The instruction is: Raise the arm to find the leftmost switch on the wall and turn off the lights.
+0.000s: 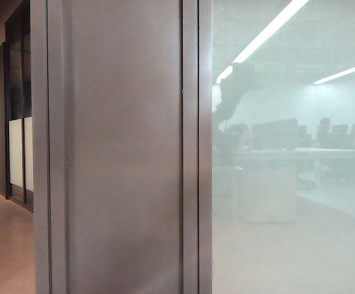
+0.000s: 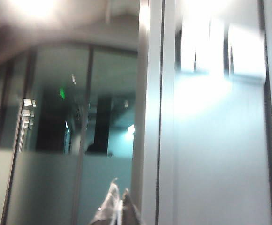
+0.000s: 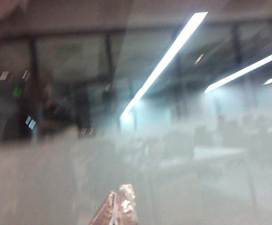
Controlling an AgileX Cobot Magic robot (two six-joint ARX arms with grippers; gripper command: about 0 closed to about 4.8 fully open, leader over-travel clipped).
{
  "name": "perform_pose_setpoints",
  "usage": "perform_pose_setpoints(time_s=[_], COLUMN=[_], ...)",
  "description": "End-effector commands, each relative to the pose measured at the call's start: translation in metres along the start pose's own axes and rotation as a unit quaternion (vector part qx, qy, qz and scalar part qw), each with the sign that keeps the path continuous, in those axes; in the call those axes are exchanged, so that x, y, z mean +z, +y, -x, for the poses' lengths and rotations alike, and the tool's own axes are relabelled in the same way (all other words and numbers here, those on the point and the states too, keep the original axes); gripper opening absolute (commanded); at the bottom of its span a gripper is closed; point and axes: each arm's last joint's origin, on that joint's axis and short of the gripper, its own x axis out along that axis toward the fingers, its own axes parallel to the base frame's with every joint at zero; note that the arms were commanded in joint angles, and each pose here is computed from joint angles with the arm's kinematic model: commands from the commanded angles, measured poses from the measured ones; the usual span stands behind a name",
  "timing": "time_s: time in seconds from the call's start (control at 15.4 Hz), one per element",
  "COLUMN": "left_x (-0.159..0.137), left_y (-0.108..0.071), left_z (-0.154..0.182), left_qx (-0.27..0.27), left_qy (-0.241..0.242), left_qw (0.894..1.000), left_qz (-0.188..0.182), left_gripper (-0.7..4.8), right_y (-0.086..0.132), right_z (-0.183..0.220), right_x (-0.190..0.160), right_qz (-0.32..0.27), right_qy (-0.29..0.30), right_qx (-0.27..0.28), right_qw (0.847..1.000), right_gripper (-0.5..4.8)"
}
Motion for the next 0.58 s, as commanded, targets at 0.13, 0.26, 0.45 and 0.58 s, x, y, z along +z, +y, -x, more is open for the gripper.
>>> perform_pose_setpoints(time_s=[0.13, 0.26, 0.45, 0.58], left_x=[0.052, 0.075, 0.097, 0.103], left_y=[-0.001, 0.000, 0.002, 0.004], left_z=[-0.045, -0.079, -0.112, -0.138], left_qx=[-0.007, -0.009, -0.009, -0.009], left_qy=[-0.020, -0.024, -0.034, -0.035], left_qw=[1.000, 1.000, 0.999, 0.999], left_qz=[-0.002, -0.003, -0.005, -0.005], left_gripper=[-0.06, -0.06, -0.05, -0.05], right_y=[0.011, 0.017, 0.025, 0.030], right_z=[-0.041, -0.069, -0.106, -0.132], right_x=[0.050, 0.073, 0.095, 0.105], right_qz=[-0.003, -0.003, -0.003, -0.001], right_qy=[-0.015, -0.019, -0.023, -0.025], right_qx=[0.004, 0.005, 0.005, 0.015], right_qw=[1.000, 1.000, 1.000, 1.000], right_gripper=[-0.01, -0.01, -0.01, -0.01])
